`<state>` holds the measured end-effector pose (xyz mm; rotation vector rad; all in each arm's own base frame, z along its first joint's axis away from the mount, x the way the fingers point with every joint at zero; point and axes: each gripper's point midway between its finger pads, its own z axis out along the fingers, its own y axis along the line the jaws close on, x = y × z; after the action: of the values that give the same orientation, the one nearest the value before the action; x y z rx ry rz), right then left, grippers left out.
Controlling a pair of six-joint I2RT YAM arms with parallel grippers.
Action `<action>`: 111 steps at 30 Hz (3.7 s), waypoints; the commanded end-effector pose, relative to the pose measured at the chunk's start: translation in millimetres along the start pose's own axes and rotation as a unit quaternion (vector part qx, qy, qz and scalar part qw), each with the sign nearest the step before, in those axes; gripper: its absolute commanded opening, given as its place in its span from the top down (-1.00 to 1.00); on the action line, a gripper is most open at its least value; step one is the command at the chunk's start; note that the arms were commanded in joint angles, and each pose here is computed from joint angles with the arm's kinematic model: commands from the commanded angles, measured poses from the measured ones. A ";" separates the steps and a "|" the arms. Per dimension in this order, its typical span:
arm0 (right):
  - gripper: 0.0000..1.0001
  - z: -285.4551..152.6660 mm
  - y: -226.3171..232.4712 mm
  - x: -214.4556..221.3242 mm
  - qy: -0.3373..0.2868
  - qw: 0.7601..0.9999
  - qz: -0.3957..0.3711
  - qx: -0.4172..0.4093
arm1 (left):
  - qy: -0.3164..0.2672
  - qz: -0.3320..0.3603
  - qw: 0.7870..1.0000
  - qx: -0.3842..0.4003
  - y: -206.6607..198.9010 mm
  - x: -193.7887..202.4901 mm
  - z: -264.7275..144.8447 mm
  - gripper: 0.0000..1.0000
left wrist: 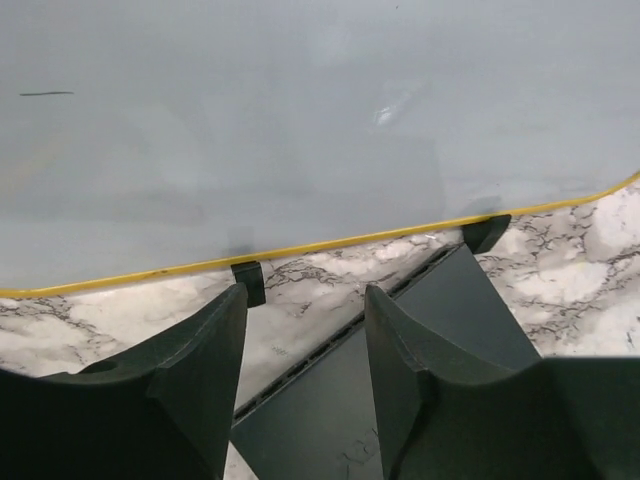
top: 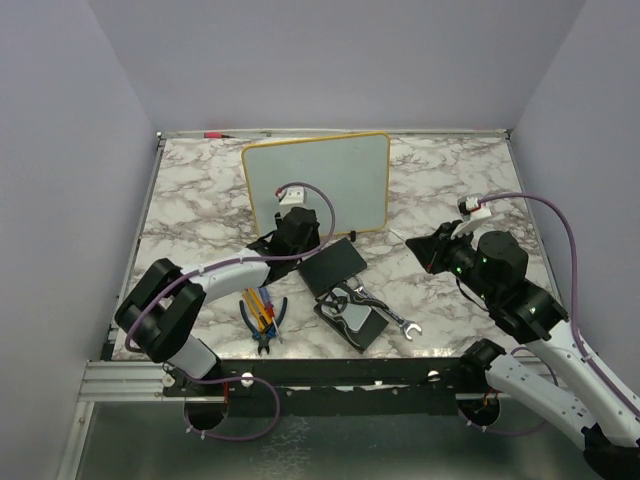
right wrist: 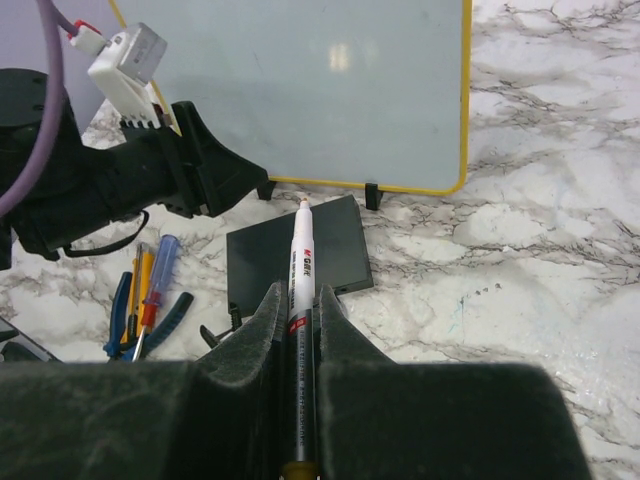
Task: Write a sentence on the whiteboard
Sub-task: Move the whiteboard to the whiteboard stand, then write a sentence on the whiteboard.
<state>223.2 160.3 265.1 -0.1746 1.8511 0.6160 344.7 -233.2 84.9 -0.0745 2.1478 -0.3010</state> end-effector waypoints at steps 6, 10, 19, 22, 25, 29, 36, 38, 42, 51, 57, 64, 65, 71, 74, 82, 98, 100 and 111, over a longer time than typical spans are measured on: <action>0.99 -1.6 2.1 -4.9 -0.009 1.000 0.002 -0.004 | 0.036 0.046 0.996 0.068 -11.2 -32.9 -55.8 -0.24; 0.99 0.3 6.0 -8.5 -0.017 1.000 0.000 -0.014 | 0.027 0.084 0.991 0.103 -10.5 -80.4 -78.7 -0.26; 0.99 12.0 34.8 -11.3 -0.019 0.996 -0.004 -0.090 | -0.017 0.072 0.980 0.185 45.1 -181.7 -88.5 -0.29; 0.99 17.7 45.7 -13.4 -0.016 0.993 -0.004 -0.115 | -0.031 0.073 0.975 0.209 59.4 -196.3 -88.3 -0.31; 0.99 20.2 53.0 -14.9 -0.017 0.991 -0.007 -0.134 | -0.041 0.067 0.973 0.216 76.6 -201.7 -86.0 -0.32; 0.99 21.1 59.9 -15.8 -0.013 0.988 -0.017 -0.153 | -0.079 0.066 0.965 0.241 96.0 -209.9 -88.3 -0.38; 0.99 24.3 68.3 -12.3 -0.004 0.984 -0.023 -0.178 | -0.061 0.080 0.944 0.316 102.7 -193.3 -64.3 -0.37; 0.99 24.7 70.0 -11.3 -0.004 0.983 -0.020 -0.183 | -0.063 0.074 0.939 0.330 106.8 -193.2 -60.0 -0.36; 0.99 24.5 69.5 -8.9 -0.004 0.983 -0.020 -0.184 | -0.075 0.065 0.930 0.355 105.0 -196.6 -54.2 -0.35; 0.99 25.6 66.8 -2.2 0.010 0.983 -0.026 -0.180 | -0.064 0.049 0.921 0.380 105.2 -187.1 -39.8 -0.02; 0.99 26.7 69.9 -0.9 0.011 0.982 -0.022 -0.189 | -0.052 0.036 0.919 0.389 107.3 -184.0 -26.9 0.25; 0.99 25.6 69.0 0.0 0.013 0.982 -0.024 -0.187 | -0.045 0.036 0.915 0.400 99.3 -175.6 -27.4 0.57; 0.99 25.7 68.8 1.1 0.015 0.982 -0.024 -0.187 | -0.043 0.034 0.915 0.400 98.8 -173.8 -27.0 0.63; 0.99 24.5 67.4 2.7 0.016 0.982 -0.025 -0.185 | -0.039 0.037 0.915 0.401 92.1 -160.8 -35.5 1.00; 0.99 23.3 66.5 3.3 0.013 0.982 -0.027 -0.185 | -0.040 0.039 0.918 0.394 89.9 -152.0 -41.2 1.00; 0.99 27.1 64.7 0.8 -0.004 0.983 -0.023 -0.181 | -0.039 0.051 0.925 0.374 76.1 -131.7 -56.7 1.00; 0.99 100.3 124.9 -48.2 -0.115 0.977 -0.059 -0.169 | -0.015 0.085 0.935 0.344 72.3 -113.9 -51.9 1.00; 0.99 112.8 132.1 -51.8 -0.121 0.976 -0.065 -0.168 | -0.015 0.084 0.936 0.341 73.0 -114.6 -51.1 1.00; 0.99 168.3 155.7 -53.5 -0.118 0.975 -0.099 -0.162 | -0.013 0.090 0.936 0.339 72.0 -115.3 -50.5 1.00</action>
<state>308.4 357.4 307.7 -0.4799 1.5354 0.8008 377.2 -131.5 206.7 0.5007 1.8262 -0.9145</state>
